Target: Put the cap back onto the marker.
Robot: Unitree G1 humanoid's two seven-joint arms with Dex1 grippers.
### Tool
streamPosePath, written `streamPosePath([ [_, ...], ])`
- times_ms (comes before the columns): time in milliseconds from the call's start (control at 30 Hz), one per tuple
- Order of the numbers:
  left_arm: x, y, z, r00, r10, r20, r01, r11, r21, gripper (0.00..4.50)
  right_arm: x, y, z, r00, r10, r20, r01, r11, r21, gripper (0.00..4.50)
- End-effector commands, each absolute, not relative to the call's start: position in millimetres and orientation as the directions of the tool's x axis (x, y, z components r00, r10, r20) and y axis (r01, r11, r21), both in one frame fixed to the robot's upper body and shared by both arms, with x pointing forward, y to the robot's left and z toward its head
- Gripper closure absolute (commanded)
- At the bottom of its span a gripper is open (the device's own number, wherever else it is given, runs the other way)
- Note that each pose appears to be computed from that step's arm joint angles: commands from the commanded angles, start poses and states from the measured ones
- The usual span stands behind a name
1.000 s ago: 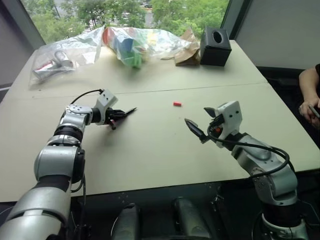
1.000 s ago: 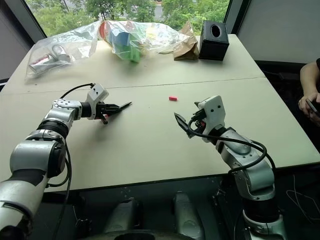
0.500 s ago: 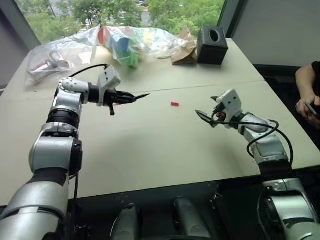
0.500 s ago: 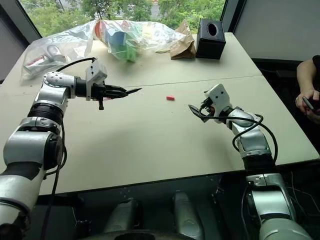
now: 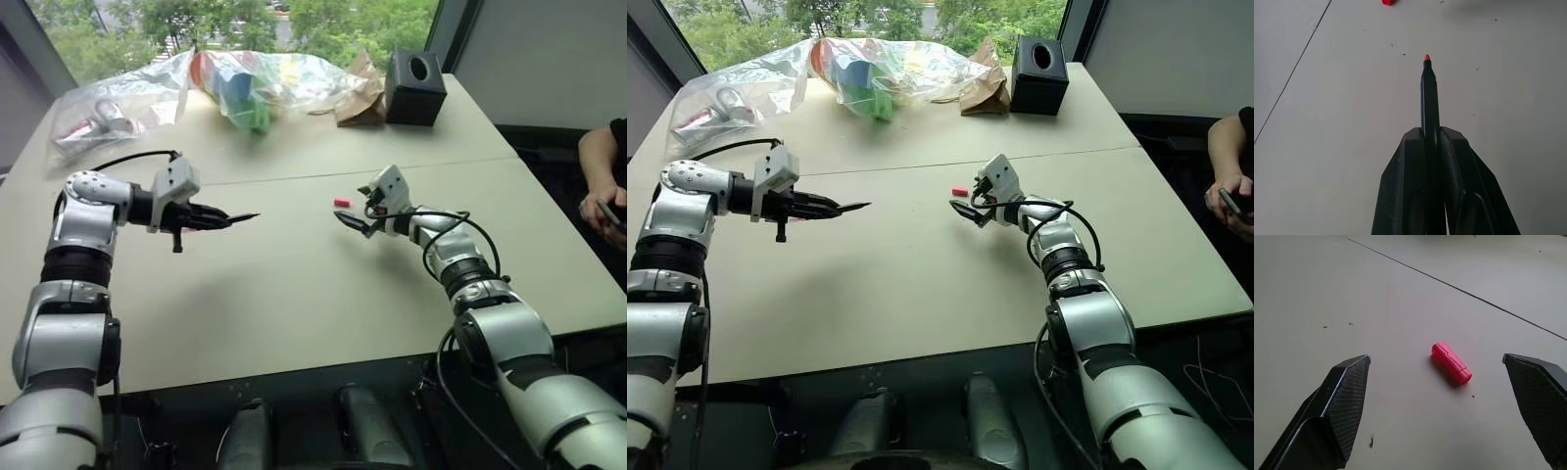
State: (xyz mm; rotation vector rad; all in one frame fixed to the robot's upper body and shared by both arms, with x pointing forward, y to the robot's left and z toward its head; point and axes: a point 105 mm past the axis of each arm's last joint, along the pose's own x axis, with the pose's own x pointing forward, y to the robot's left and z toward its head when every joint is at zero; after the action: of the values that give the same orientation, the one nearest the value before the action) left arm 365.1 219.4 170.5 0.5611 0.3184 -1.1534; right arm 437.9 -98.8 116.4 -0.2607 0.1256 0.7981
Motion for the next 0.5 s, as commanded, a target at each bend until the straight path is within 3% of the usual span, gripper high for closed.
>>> streamPosePath([
  [33,360,224,196,0.419,-0.769,-0.483,0.901,0.288,0.323,4.47,442,-88,127,0.684,0.702,-0.197,-0.729,0.651,-0.212,0.00],
  [267,358,227,202,0.459,-0.759,-0.463,0.882,0.326,0.340,4.47,447,-96,125,0.711,0.661,-0.240,-0.703,0.683,-0.201,0.00],
  [500,353,228,200,0.485,-0.759,-0.434,0.870,0.369,0.326,4.47,456,-112,143,0.766,0.611,-0.198,-0.641,0.746,-0.178,0.00],
])
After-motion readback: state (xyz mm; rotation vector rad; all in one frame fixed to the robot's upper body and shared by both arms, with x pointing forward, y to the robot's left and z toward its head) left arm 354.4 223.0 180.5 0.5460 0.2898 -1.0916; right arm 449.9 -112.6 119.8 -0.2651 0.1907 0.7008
